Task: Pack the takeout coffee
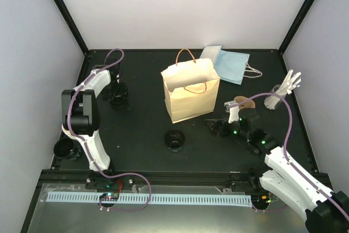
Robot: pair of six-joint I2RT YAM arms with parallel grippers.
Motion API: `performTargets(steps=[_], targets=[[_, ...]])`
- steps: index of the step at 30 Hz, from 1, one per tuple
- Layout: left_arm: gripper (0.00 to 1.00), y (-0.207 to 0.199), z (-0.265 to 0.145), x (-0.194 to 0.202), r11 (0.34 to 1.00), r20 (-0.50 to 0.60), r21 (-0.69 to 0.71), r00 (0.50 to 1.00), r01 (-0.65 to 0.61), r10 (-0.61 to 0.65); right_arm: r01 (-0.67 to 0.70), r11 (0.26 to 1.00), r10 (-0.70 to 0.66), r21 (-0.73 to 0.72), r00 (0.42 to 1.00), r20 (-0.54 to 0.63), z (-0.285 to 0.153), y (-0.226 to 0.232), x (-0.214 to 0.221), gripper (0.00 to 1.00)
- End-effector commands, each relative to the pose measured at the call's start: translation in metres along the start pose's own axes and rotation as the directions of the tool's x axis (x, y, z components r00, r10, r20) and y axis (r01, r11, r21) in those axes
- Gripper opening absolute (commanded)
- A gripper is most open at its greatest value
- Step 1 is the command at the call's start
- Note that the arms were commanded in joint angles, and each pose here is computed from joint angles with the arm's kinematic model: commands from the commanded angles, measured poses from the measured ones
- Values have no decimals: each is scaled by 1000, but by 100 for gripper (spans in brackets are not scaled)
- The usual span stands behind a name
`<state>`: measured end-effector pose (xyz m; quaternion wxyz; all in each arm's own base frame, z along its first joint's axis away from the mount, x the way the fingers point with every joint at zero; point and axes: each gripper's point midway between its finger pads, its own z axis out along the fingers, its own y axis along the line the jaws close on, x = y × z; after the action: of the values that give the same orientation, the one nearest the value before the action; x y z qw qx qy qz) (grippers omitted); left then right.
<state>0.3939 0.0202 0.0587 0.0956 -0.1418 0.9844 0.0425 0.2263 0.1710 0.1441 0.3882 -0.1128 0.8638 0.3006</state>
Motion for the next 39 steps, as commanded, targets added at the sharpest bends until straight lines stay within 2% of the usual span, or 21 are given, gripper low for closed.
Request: performTargets(steps=[1,28,32,34,35,39], targets=[[73,4,-23,-10,1000,61,-15,998,6,-6,20,1000,-19,-24,999,36,-3,7,-11,100],[75,-5,-32,4,998,40,59,999,5,-7,18,999,-17,-29,999,29,-2,8,-10,100],[77,-6,-40,4,996,88,92,996,7,-15,17,999,-17,-27,1000,26,-2,7,-9,100],[75,4,-34,1,997,69,64,997,37,-42,18,999,-18,-27,999,26,-2,7,-9,100],[74,4,-30,8,998,20,58,999,39,-40,18,999,-18,-28,999,27,-2,7,-9,100],[76,-15,-35,3,961,68,266,993,74,-95,18,999,-18,-28,1000,24,-1,7,-9,100]])
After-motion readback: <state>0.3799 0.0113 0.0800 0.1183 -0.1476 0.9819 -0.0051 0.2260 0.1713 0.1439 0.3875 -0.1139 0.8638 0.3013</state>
